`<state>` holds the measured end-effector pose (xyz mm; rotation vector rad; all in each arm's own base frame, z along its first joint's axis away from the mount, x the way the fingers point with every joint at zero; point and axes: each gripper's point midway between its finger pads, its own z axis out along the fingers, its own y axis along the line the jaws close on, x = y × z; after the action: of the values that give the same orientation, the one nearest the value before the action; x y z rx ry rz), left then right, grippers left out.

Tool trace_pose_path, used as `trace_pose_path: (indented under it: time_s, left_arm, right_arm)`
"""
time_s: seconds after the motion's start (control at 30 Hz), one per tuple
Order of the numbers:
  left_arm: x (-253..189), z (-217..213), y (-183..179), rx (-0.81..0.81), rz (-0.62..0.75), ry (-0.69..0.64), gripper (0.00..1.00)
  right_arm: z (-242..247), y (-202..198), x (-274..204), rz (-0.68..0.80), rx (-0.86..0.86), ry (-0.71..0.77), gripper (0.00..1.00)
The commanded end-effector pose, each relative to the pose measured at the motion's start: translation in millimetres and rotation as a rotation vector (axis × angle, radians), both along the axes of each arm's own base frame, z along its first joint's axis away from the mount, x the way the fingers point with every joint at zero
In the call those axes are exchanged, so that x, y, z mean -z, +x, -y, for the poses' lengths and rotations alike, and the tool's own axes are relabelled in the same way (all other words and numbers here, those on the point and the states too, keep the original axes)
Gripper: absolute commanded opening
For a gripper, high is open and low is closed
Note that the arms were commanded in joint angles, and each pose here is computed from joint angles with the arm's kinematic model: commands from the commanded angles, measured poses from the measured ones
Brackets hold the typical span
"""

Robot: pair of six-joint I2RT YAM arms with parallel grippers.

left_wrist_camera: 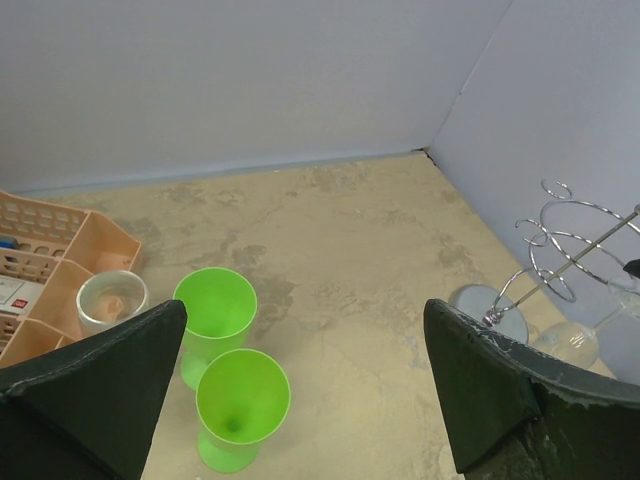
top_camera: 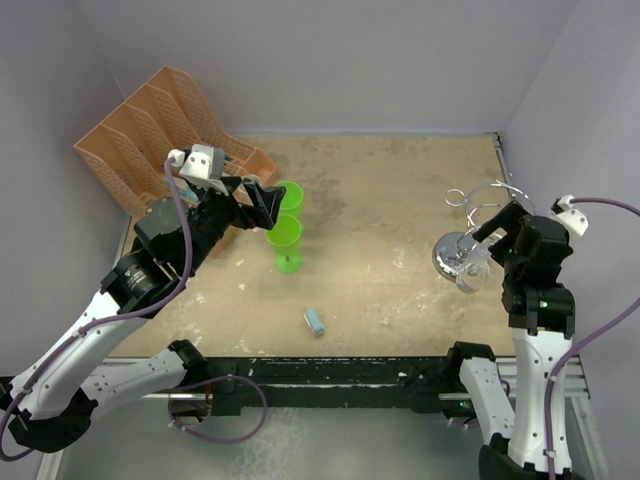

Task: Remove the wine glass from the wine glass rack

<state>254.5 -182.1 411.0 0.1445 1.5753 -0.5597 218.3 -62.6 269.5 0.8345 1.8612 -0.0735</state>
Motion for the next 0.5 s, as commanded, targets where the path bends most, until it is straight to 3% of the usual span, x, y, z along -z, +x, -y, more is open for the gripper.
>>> trace_pose_path:
  time_s: [0.0,0.47]
  left_arm:
    - [-14,2,1,0.010,0.041,-0.046,1.00]
    - [-12,4,3,0.015,0.037,-0.037,1.00]
  right_arm:
    - [-3,14,-2,-0.003,-0.064,-0.036,1.00]
    - [-6,14,15,-0.069,-0.084,-0.027,0.92]
